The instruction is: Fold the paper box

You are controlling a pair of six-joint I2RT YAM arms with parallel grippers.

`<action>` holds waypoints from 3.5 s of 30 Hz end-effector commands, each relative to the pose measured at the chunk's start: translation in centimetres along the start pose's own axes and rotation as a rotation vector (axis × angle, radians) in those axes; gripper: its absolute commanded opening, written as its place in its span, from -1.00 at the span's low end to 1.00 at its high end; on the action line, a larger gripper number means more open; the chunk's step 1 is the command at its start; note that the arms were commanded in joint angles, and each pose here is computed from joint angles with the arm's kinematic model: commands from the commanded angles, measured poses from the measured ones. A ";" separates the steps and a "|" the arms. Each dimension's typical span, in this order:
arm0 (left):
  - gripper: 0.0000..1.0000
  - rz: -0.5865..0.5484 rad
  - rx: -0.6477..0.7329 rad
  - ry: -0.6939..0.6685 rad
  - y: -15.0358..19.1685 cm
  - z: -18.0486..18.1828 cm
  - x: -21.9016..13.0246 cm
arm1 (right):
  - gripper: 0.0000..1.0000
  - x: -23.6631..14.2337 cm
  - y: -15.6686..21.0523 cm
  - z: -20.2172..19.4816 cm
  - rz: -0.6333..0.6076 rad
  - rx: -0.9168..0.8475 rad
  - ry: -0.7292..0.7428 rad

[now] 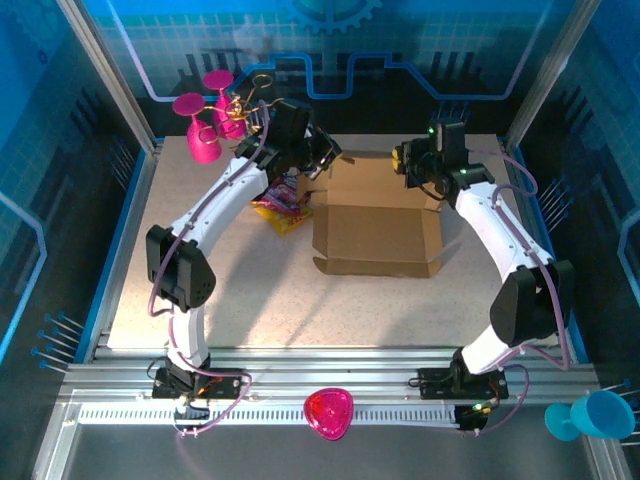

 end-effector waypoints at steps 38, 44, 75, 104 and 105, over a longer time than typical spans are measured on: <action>-1.00 0.026 -0.097 0.034 0.1 1.0 -0.4 | -0.48 3.5 0.4 -2.5 -0.132 -0.003 -0.485; -1.00 0.030 -0.096 0.036 0.0 0.9 -0.5 | -0.53 4.3 -0.2 -2.9 -0.151 0.008 -0.476; -0.76 -0.060 -0.128 0.013 -3.8 12.1 -5.4 | -1.00 -6.2 -0.9 3.9 -0.096 0.179 -0.173; -0.79 -0.088 -0.113 0.195 3.2 14.9 -6.4 | -1.00 -11.1 -0.9 4.4 -0.036 0.169 -0.206; -0.78 -0.092 -0.119 0.212 3.2 15.3 -5.8 | -1.00 -11.4 -0.8 4.3 -0.032 0.169 -0.199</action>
Point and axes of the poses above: each hand's point on the last joint's axis, 136 mm out from that joint toward the fingers, its own x axis out along the fingers, its own z axis along the line the jaws close on, y = z × x, the point moved 7 cm from there along -x, back along the fingers, and after that the axes turned 6 degrees about -x, right-handed, at the moved point
